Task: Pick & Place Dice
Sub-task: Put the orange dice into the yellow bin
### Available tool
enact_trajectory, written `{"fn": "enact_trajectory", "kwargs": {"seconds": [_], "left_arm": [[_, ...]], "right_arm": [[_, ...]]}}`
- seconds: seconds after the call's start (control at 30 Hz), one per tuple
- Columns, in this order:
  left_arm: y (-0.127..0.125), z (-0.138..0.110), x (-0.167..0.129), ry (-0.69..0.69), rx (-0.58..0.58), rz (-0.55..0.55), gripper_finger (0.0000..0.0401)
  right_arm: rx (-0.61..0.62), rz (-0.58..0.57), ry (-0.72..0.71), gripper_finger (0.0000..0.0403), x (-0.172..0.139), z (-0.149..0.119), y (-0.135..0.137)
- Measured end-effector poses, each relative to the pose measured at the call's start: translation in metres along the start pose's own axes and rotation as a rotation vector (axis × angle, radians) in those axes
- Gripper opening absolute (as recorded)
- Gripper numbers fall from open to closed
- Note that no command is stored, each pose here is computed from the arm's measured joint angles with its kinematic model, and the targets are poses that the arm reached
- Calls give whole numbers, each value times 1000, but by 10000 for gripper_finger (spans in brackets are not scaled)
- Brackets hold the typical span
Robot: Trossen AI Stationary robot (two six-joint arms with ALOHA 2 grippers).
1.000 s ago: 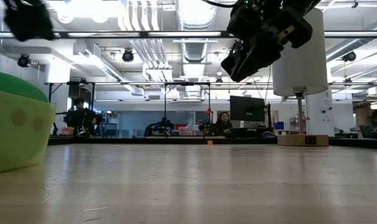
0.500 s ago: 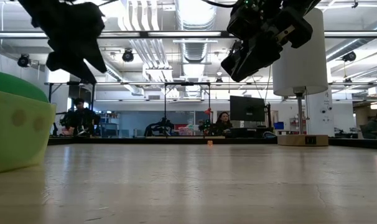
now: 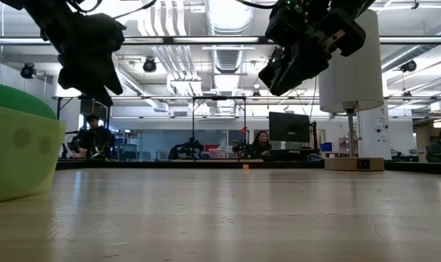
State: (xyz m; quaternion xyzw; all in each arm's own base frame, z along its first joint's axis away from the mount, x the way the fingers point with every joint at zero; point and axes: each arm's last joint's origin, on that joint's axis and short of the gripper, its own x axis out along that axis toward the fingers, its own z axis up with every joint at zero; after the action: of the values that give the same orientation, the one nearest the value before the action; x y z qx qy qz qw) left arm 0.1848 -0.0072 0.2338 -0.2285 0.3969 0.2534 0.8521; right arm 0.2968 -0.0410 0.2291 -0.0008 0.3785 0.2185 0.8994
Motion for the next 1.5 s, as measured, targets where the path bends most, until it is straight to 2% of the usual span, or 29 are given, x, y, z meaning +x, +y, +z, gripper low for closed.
{"fn": "enact_trajectory", "kwargs": {"seconds": [0.4, 0.53, 0.6, 0.77, 0.97, 1.17, 1.33, 1.5], "left_arm": [[-1, 1, 0, -8, -14, -8, 277], [-1, 1, 0, -8, -15, -8, 274], [-1, 1, 0, -9, -15, -8, 273], [-1, 1, 0, -9, -15, -8, 273], [-1, 1, 0, -9, -15, -9, 275], [-1, 1, 0, -9, -16, -9, 275], [-1, 1, 0, -10, -14, -9, 276], [-1, 1, 0, -10, -14, -9, 274]], "right_arm": [[-19, -5, -14, 68, 0, 1, -1], [-67, -36, -58, 68, 0, 6, -3], [-75, -94, -55, 68, 1, 7, -6], [-30, -271, -12, 63, 8, -3, -31], [64, -327, 16, 61, 14, -28, -74], [142, -421, -18, 51, 1, -49, -112], [184, -445, -28, 50, -8, -56, -125], [185, -456, -38, 75, -11, -56, -127]]}}
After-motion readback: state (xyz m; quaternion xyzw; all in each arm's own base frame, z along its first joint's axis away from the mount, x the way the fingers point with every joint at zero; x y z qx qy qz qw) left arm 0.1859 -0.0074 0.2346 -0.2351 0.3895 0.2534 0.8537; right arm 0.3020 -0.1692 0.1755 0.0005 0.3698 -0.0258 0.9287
